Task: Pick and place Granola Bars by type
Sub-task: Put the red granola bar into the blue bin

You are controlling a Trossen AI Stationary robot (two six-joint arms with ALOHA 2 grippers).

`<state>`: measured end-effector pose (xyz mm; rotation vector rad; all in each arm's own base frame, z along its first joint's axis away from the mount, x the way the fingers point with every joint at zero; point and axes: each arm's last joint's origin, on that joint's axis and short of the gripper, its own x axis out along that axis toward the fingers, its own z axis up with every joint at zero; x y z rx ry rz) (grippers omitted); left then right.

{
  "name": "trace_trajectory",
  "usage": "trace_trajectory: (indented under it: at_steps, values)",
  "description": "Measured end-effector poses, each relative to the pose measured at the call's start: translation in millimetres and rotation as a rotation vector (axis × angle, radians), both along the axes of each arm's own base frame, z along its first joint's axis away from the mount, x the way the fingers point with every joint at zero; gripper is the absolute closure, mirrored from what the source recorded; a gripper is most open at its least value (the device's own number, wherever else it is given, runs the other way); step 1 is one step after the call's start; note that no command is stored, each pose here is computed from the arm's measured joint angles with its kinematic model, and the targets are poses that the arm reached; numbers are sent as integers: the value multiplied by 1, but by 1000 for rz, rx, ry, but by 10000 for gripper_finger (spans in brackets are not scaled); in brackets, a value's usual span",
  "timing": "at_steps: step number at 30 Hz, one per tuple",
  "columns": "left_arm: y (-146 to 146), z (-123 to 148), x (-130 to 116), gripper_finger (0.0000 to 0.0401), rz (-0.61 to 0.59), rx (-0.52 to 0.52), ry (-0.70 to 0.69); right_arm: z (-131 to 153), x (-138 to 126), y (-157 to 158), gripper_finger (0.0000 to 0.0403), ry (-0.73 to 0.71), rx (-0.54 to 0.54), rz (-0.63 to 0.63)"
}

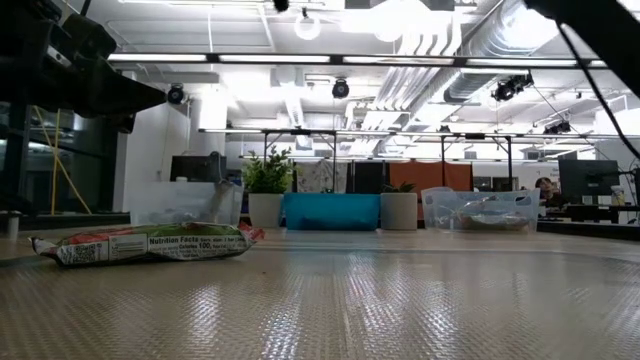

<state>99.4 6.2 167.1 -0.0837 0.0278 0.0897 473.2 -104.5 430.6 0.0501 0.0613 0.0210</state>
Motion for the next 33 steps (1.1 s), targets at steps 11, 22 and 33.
trace_trajectory:
  at_steps: [11,22,33]
  values:
    - [0,0,0,400,0,0,0,-11,-26,78,185,396,20,230]
    - [0,0,0,400,0,0,0,-104,-21,162,185,738,-287,241]
    - [0,0,0,400,0,0,0,-205,-24,203,185,740,-374,203]
